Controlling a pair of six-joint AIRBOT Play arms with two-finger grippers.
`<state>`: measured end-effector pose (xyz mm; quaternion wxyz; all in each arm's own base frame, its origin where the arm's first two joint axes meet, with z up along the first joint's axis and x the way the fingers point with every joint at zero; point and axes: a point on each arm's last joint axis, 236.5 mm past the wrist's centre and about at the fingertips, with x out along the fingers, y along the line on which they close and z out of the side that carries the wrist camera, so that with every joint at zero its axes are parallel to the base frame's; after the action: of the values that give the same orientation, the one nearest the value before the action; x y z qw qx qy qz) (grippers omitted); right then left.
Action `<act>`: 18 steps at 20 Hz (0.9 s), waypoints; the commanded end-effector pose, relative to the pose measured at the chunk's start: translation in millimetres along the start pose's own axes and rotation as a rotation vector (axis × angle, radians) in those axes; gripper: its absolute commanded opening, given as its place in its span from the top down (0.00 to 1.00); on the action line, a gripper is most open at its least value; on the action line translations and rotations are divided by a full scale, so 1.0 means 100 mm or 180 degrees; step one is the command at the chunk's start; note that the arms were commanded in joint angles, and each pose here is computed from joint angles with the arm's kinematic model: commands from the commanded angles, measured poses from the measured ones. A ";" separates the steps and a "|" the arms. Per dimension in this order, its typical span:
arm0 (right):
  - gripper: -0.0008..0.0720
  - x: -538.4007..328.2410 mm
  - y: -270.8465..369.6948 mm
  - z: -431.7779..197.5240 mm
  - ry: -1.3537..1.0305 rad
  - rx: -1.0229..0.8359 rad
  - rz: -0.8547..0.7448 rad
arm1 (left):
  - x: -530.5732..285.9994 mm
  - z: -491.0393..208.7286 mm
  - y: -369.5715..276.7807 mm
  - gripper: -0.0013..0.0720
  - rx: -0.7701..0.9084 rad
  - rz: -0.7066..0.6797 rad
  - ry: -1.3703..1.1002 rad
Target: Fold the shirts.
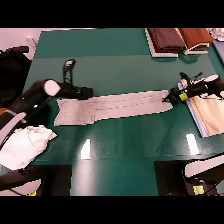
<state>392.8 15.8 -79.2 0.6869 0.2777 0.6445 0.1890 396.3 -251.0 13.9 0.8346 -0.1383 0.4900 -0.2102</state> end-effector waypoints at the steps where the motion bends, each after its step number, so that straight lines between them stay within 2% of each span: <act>1: 0.97 -0.22 0.48 0.16 -0.0054 -0.0443 0.0098 | 0.47 -0.07 -0.34 0.96 0.0060 -0.0136 0.0215; 9: 0.97 -1.12 2.19 0.18 -0.0735 -0.1531 0.0042 | 1.24 -0.31 -0.70 0.96 0.0238 -0.0225 0.0627; 18: 0.97 -1.01 3.21 -0.19 -0.0690 -0.2131 0.0267 | 1.28 -0.36 -0.63 0.96 0.0220 -0.0190 0.0772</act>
<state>405.0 179.7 185.2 0.7984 0.0920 0.4693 0.3659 407.7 -373.0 -74.0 0.7727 -0.1065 0.5666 -0.2657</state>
